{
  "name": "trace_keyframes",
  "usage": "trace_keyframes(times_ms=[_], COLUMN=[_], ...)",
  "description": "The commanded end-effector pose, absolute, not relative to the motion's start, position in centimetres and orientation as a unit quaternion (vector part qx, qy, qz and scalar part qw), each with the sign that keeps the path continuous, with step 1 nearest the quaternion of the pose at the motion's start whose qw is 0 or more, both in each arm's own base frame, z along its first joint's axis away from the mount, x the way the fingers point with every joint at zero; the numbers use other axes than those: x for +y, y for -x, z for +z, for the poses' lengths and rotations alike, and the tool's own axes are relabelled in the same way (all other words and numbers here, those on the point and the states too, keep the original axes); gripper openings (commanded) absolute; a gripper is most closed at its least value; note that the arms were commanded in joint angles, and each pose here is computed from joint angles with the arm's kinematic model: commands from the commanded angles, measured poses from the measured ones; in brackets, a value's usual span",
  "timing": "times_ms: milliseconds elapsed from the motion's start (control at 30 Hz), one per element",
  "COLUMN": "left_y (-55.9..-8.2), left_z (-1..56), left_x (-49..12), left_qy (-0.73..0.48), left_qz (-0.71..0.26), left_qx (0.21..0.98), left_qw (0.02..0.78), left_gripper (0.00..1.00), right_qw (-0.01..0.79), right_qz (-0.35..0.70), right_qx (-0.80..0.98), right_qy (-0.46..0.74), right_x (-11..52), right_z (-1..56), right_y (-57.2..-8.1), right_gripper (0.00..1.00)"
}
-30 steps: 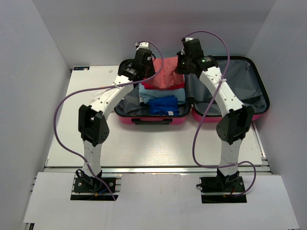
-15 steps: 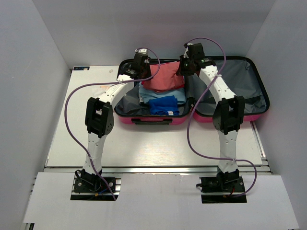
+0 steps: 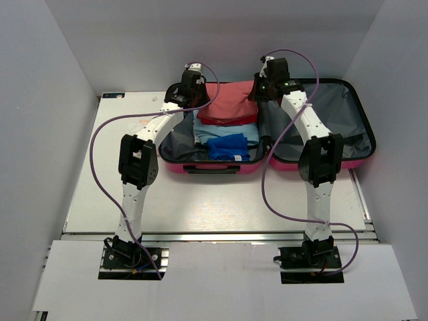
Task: Pack the luggage
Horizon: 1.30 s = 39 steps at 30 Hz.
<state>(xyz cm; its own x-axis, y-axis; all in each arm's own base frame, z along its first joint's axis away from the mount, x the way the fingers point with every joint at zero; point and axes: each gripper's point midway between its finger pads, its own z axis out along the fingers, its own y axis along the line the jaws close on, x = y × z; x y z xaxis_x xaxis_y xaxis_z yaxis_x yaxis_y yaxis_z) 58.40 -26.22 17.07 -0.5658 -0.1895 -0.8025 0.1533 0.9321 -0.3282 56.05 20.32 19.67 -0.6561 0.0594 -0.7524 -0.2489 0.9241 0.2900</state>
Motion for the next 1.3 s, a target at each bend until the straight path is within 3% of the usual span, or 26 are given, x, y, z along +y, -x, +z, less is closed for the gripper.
trace_keyframes(times_ms=[0,367,600,700,767,800,833,900,967,1133,1267], left_y=[-58.5,-60.8,-60.9,-60.3,-60.5,-60.4,-60.5,-60.5,-60.0,-59.0,-58.5], left_z=[25.1,19.6,16.7,15.6,16.0,16.2,16.3,16.9,17.3,16.9,15.5], left_x=[-25.6,-24.5,-24.6,-24.4,-24.5,-24.5,-24.5,-24.1,-24.3,-24.7,-25.4], left_qy=[0.005,0.025,0.023,0.028,0.029,0.028,0.027,0.029,0.023,0.017,0.012], left_qz=[-0.209,-0.193,-0.210,-0.206,-0.208,-0.207,-0.208,-0.212,-0.220,-0.236,-0.253], left_qx=[0.821,0.846,0.863,0.870,0.869,0.870,0.869,0.867,0.866,0.868,0.872], left_qw=[0.531,0.496,0.460,0.447,0.448,0.447,0.448,0.450,0.448,0.436,0.419], left_gripper=[0.00,0.00,0.00,0.00,0.14,0.16,0.19,0.27,0.30,0.31,0.26], right_qw=[0.499,0.435,0.452,0.453,0.452,0.451,0.453,0.456,0.464,0.473,0.473], right_qz=[0.183,0.206,0.211,0.214,0.218,0.218,0.220,0.221,0.221,0.223,0.223], right_qx=[0.846,0.876,0.867,0.866,0.865,0.865,0.864,0.862,0.857,0.852,0.851], right_qy=[0.050,0.029,0.013,0.019,0.021,0.022,0.023,0.025,0.027,0.032,0.034], right_x=[19.0,18.9,18.2,18.4,18.3,18.3,18.4,18.3,18.2,18.3,17.8], right_z=[27.7,20.8,21.1,21.2,21.3,21.3,21.4,22.0,23.0,24.9,25.4], right_y=[-56.6,-58.2,-60.3,-60.4,-60.3,-60.3,-60.3,-60.1,-59.9,-58.5,-57.5], right_gripper=[0.00,0.00,0.02,0.19,0.44,0.51,0.66,0.81,0.89,0.89,0.89])
